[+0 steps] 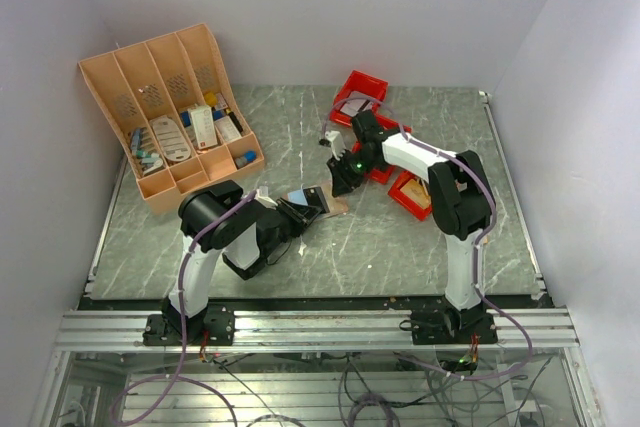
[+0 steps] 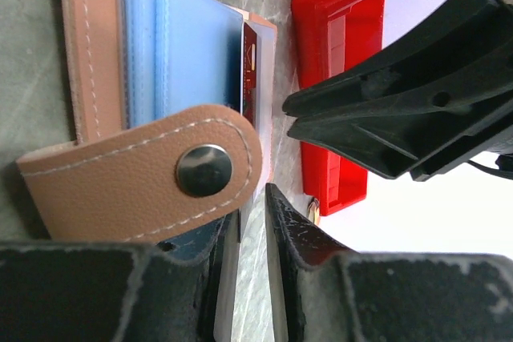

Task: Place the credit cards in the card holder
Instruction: Insert the credit card into the card holder.

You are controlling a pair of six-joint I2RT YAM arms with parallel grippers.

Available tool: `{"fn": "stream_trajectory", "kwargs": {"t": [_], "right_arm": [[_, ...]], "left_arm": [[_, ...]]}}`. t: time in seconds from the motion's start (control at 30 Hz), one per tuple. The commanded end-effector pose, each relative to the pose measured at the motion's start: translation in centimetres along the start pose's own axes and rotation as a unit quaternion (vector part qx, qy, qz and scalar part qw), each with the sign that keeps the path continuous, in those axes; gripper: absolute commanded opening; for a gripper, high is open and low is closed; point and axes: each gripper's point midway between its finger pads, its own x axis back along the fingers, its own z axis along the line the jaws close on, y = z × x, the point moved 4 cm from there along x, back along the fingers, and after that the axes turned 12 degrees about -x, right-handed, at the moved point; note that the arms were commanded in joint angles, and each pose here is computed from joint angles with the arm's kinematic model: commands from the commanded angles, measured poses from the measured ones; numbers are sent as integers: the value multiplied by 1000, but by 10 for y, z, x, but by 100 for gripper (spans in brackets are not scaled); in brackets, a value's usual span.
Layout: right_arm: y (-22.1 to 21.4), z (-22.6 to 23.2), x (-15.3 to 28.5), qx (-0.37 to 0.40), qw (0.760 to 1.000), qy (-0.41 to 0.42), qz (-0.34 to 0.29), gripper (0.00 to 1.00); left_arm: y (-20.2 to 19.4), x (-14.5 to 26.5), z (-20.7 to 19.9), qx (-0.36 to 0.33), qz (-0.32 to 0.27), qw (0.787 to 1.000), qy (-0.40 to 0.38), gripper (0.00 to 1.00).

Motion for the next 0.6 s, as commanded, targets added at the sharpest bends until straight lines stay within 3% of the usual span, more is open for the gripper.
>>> {"fn": "stream_trajectory", "kwargs": {"t": [0.0,0.23,0.37,0.57], "right_arm": [[16,19,20,16,999,16,-32,22],[32,46,25,12,996,71,-61,20],[47,51,11,-38,993,88,-64,0],[63,64,-22,-104,991,72,-38,0]], "left_arm": [[2,0,-8,-8,-9,1000,-17,30],[0,1,-10,-16,-1,1000,-21,33],[-2,2,-8,-12,4,1000,-23,36],[-3,4,-6,-11,6,1000,-26,36]]}}
